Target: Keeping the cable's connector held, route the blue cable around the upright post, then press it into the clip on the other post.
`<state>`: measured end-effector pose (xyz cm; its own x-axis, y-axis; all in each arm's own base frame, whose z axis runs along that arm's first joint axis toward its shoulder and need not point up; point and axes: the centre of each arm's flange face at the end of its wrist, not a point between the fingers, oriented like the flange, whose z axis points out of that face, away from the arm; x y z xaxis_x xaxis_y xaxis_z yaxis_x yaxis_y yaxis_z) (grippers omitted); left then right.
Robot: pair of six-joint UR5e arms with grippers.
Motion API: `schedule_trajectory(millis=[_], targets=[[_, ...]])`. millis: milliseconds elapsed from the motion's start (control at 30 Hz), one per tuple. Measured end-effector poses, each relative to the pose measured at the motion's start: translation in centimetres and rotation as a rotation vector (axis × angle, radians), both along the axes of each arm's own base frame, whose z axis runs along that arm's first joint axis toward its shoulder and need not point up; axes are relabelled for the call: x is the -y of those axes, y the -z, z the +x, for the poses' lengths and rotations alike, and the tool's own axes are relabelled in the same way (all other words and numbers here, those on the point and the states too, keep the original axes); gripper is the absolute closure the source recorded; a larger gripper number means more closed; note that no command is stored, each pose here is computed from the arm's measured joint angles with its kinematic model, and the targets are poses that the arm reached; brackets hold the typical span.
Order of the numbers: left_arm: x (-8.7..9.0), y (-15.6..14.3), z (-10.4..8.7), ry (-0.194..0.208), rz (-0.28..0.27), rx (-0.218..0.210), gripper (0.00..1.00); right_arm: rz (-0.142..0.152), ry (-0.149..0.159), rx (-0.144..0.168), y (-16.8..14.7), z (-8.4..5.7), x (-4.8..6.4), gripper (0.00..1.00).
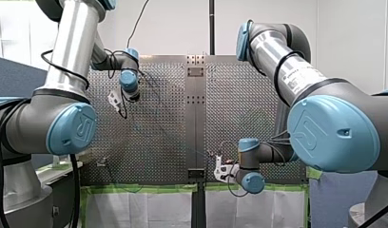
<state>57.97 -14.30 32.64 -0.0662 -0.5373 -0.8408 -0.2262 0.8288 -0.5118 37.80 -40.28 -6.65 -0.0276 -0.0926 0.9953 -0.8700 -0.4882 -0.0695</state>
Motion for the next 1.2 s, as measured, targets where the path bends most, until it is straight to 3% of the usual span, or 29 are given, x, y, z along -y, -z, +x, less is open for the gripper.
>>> schedule_trajectory(millis=[767,1200], targets=[[-2.5,3.2,-0.4,0.009,-0.192,0.039,0.01,0.001,0.000,-0.001,0.1,0.0,0.0,1.00],[-4.1,3.2,-0.4,-0.015,-0.297,0.110,0.01,0.002,-0.001,-0.001,0.1,0.0,-0.1,1.00]])
